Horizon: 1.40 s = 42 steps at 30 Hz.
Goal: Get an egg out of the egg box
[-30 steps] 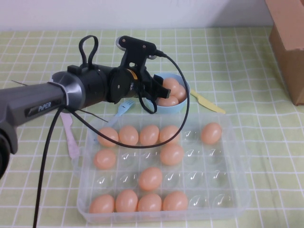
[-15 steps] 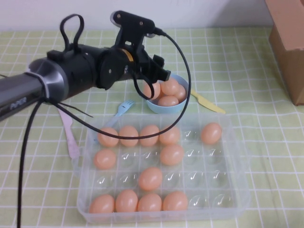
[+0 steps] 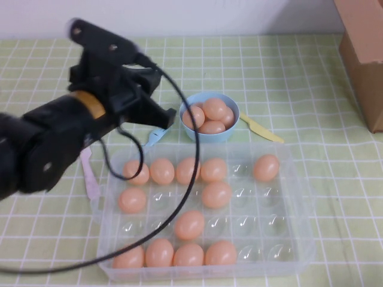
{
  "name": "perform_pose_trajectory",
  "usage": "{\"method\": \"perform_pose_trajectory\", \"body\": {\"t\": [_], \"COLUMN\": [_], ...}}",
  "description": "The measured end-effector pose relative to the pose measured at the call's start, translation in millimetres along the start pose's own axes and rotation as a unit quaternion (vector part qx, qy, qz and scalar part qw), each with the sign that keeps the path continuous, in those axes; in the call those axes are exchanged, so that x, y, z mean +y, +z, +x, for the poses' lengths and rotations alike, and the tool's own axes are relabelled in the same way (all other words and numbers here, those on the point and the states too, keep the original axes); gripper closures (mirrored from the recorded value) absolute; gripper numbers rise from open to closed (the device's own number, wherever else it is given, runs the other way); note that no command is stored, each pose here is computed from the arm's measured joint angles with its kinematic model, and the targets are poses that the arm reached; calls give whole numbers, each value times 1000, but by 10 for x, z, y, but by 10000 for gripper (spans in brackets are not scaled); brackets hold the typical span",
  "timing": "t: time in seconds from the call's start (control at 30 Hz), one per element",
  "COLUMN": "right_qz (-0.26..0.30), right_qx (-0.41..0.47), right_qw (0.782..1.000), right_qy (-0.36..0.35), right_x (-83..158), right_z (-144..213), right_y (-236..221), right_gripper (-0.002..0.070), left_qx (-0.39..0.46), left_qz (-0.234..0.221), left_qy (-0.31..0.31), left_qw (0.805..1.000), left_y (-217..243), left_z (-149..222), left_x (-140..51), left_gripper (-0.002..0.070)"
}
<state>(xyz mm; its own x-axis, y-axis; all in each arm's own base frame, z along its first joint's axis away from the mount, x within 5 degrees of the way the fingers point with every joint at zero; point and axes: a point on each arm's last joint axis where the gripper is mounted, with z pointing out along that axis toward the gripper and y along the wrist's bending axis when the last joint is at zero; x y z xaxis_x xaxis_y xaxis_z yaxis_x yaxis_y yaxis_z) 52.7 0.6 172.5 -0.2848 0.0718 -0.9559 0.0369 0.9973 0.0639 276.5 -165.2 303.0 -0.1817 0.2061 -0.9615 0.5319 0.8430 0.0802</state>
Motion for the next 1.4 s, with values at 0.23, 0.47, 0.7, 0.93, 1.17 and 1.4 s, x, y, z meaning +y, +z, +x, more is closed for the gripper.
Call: {"method": "perform_pose_trajectory", "body": {"t": [0.23,0.47,0.7,0.93,1.17,1.4], "right_qz": [0,0,0,0,0,0], "right_qx": [0,0,0,0,0,0], "right_qw": [1000,1000,1000,1000,1000,1000], "right_qy": [0,0,0,0,1,1], "right_x": [0,0,0,0,1,1], "right_z": [0,0,0,0,0,0], "right_y": [0,0,0,0,0,0], "right_gripper": [694,694,694,694,694,694], "left_qx": [-95,-104,-20,17,-30,-71], "left_qz": [-8,-10,-6,-9,-51,-143], "left_qy": [1,1,1,12,30,-1], "left_qw": [995,994,1000,1000,998,987], "left_y": [-873,-1504,-1624,-1884,-2064,-2241], "left_z": [-150,-139,14,124,541,1146], "left_x": [9,9,1,2,47,114], "left_gripper": [674,675,676,677,677,677]}}
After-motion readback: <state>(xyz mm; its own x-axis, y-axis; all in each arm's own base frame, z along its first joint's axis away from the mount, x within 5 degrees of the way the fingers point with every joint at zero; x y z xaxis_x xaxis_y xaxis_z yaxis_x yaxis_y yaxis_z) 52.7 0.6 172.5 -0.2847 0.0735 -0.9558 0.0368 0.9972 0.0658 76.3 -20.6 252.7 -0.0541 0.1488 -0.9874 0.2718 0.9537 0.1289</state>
